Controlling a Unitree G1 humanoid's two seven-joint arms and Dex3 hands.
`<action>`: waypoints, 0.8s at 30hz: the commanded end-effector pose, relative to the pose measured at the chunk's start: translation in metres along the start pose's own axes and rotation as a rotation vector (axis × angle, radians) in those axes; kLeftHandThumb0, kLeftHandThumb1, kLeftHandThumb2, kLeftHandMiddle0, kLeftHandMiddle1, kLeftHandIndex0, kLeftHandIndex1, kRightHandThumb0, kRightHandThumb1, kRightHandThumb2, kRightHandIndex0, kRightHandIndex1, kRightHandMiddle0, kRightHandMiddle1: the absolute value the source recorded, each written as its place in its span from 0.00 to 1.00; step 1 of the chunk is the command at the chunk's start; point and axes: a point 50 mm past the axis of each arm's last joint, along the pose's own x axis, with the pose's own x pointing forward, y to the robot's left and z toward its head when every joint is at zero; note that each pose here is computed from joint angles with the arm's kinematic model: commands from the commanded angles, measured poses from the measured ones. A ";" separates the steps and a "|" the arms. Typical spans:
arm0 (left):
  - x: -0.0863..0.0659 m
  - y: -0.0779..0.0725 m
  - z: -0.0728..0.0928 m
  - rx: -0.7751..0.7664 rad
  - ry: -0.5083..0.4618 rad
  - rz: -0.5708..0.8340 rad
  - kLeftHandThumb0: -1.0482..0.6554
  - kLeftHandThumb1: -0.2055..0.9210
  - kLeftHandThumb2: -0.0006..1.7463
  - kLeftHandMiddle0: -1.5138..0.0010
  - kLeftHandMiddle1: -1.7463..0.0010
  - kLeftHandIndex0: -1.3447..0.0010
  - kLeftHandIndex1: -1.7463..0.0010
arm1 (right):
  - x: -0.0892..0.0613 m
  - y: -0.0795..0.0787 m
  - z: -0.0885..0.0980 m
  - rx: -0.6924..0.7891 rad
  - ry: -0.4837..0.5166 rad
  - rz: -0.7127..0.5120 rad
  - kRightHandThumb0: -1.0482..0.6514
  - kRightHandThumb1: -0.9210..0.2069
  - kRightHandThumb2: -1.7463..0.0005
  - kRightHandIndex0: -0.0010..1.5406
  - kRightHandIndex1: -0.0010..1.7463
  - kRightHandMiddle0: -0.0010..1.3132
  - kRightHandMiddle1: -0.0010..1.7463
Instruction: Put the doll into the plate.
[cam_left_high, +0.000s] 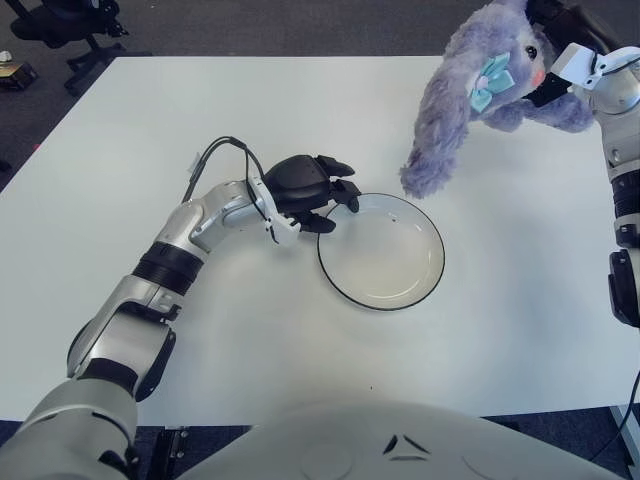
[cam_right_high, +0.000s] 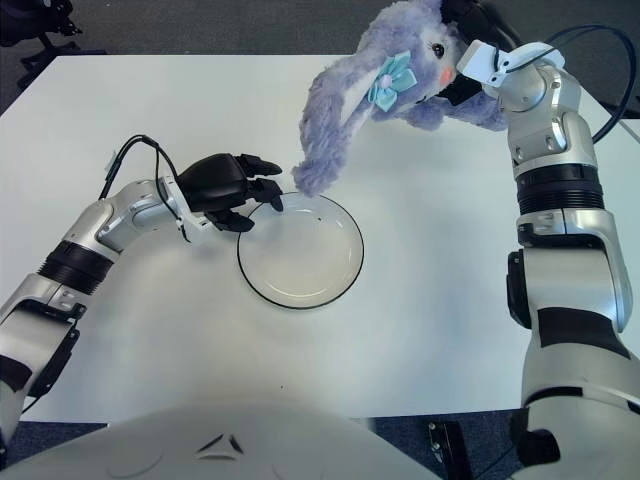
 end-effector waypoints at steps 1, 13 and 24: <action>0.001 0.005 -0.002 0.044 0.007 0.003 0.23 1.00 0.65 0.60 0.99 0.44 0.58 | -0.002 -0.006 -0.002 0.005 0.005 -0.016 0.86 0.38 0.38 0.31 1.00 0.40 1.00; 0.002 0.006 -0.004 0.107 0.049 -0.013 0.24 1.00 0.64 0.59 0.99 0.44 0.58 | -0.002 -0.006 -0.002 0.003 0.005 -0.016 0.86 0.38 0.38 0.31 1.00 0.39 1.00; 0.003 0.005 -0.006 0.162 0.084 -0.040 0.23 1.00 0.65 0.54 0.98 0.43 0.60 | -0.003 -0.007 -0.004 0.000 -0.002 -0.015 0.86 0.38 0.38 0.31 1.00 0.39 1.00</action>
